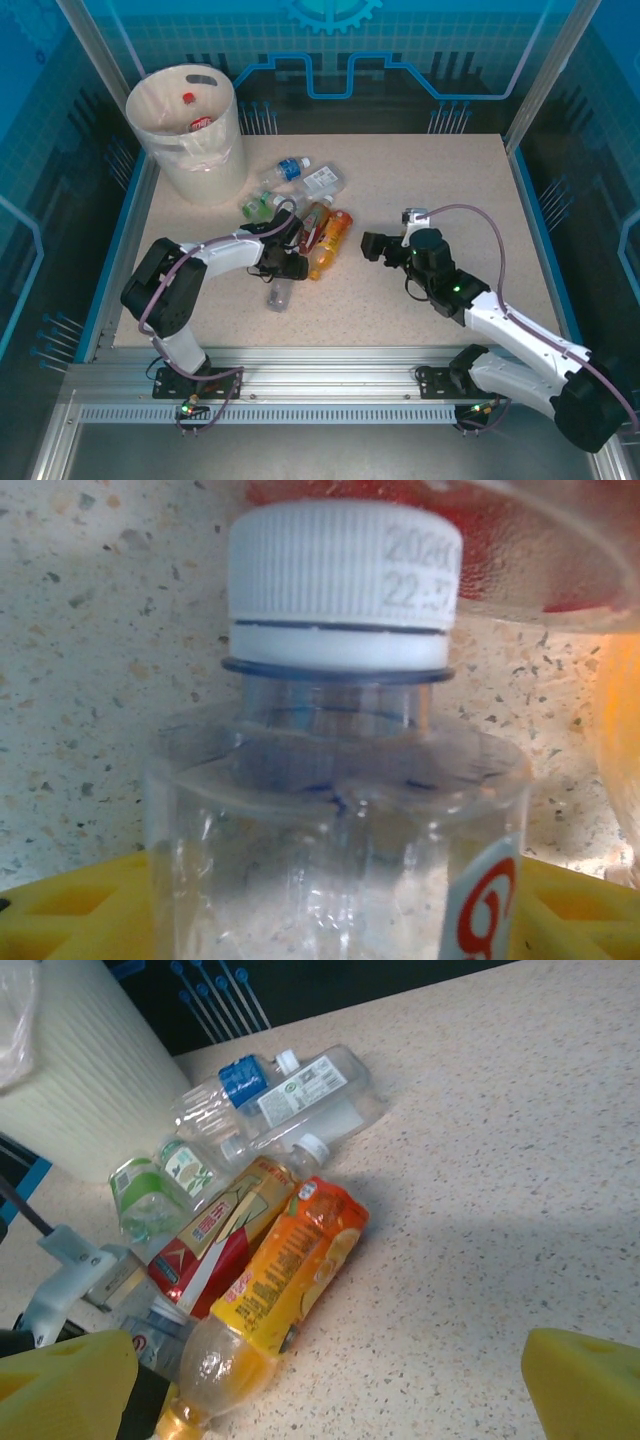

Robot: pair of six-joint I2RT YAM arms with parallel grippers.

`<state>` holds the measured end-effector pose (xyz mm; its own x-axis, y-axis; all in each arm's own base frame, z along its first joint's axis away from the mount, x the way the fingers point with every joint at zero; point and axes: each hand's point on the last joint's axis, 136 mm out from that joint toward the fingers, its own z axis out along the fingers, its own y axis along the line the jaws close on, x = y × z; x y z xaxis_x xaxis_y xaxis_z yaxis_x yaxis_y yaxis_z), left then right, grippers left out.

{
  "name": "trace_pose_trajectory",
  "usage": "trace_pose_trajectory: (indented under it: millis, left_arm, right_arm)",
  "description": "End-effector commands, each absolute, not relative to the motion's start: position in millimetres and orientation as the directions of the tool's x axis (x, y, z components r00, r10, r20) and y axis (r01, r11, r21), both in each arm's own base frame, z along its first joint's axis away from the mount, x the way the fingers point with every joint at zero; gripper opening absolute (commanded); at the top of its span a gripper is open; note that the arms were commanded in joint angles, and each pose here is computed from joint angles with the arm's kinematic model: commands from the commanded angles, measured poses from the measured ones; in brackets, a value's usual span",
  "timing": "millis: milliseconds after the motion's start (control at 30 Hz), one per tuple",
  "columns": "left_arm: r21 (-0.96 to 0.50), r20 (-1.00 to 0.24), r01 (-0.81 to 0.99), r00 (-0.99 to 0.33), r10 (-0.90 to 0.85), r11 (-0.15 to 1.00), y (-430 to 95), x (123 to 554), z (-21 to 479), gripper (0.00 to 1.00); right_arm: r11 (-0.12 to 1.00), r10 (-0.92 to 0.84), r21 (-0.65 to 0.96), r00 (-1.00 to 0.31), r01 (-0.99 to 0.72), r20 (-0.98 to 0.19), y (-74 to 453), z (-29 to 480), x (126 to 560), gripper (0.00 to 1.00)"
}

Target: Put the plastic bottles in the bin

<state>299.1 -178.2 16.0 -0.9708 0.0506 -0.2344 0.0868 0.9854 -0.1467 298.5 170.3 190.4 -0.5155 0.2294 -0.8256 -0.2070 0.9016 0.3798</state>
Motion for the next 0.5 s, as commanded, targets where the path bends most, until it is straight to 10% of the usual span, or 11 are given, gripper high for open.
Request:
trace_pose_trajectory:
  millis: [0, 467]
  left_arm:
    - [-0.156, -0.212, 0.067, -0.977, 0.032, 0.985, -176, 288, 5, 0.65]
    - [-0.203, -0.314, -0.004, -0.947, -0.069, 0.979, -164, 288, 21, 0.55]
  right_arm:
    - [0.888, 0.166, 0.348, -0.497, -0.299, -0.851, 183, 198, 302, 1.00]
    - [0.833, 0.195, 0.397, -0.468, -0.385, -0.862, 202, 220, 303, 1.00]
